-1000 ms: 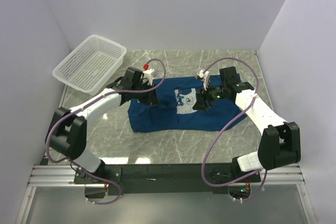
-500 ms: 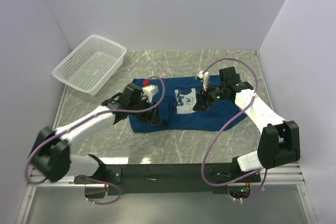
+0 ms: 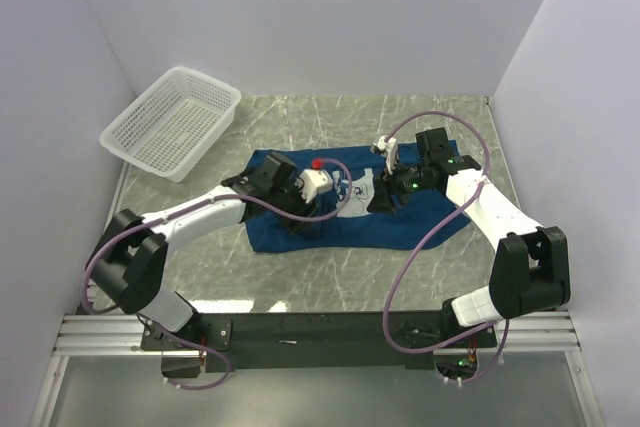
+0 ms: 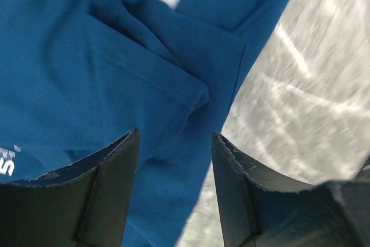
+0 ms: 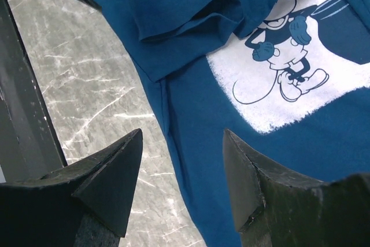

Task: Fold and stack the t-shirts
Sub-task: Fold the tshirt

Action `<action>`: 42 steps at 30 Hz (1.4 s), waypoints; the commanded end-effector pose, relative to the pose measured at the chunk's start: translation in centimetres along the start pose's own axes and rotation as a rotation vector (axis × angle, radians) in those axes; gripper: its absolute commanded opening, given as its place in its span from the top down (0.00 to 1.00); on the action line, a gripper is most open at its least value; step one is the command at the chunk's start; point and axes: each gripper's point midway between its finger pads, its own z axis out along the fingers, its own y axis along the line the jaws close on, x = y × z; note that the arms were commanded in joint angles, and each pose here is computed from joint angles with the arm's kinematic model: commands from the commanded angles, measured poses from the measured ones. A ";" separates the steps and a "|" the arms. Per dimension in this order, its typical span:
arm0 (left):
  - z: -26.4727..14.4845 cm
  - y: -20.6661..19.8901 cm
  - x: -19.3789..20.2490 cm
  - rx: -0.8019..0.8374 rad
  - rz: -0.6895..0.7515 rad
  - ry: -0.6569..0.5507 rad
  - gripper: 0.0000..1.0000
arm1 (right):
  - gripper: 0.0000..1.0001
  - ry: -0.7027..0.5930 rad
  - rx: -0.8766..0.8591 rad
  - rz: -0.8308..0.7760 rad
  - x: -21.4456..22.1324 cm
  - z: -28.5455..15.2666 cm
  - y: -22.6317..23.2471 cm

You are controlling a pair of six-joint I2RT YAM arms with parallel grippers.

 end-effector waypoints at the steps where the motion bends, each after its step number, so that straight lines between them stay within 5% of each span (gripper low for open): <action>1: 0.5 0.8 -2.2 -0.015 0.274 -0.031 0.42 | 0.36 -0.018 0.005 -0.026 -0.8 -0.4 -0.2; 16: 5.4 0.0 0.1 0.011 0.428 0.115 0.51 | 0.36 -0.027 0.006 -0.032 -1.0 -0.9 -0.2; 19: 5.7 0.7 -0.1 -0.032 0.429 0.119 0.61 | 0.36 -0.033 0.009 -0.036 -1.2 -1.1 -0.2; 23: 5.7 1.1 -1.0 -0.065 0.420 0.099 0.99 | 0.36 -0.033 0.008 -0.030 -1.0 -1.2 -0.2; 32: 1.8 -0.5 -3.6 -0.073 0.349 -0.036 0.99 | 0.35 0.091 0.168 -0.173 1.2 -4.8 -2.2; 37: 0.1 -1.9 -3.2 -0.056 0.247 -0.093 0.99 | 0.33 0.256 0.317 -0.203 6.9 -12.5 -6.6; 42: -1.4 -2.4 -4.0 -0.052 0.216 -0.110 0.99 | 0.33 0.423 0.217 -0.210 12.9 -15.7 -6.6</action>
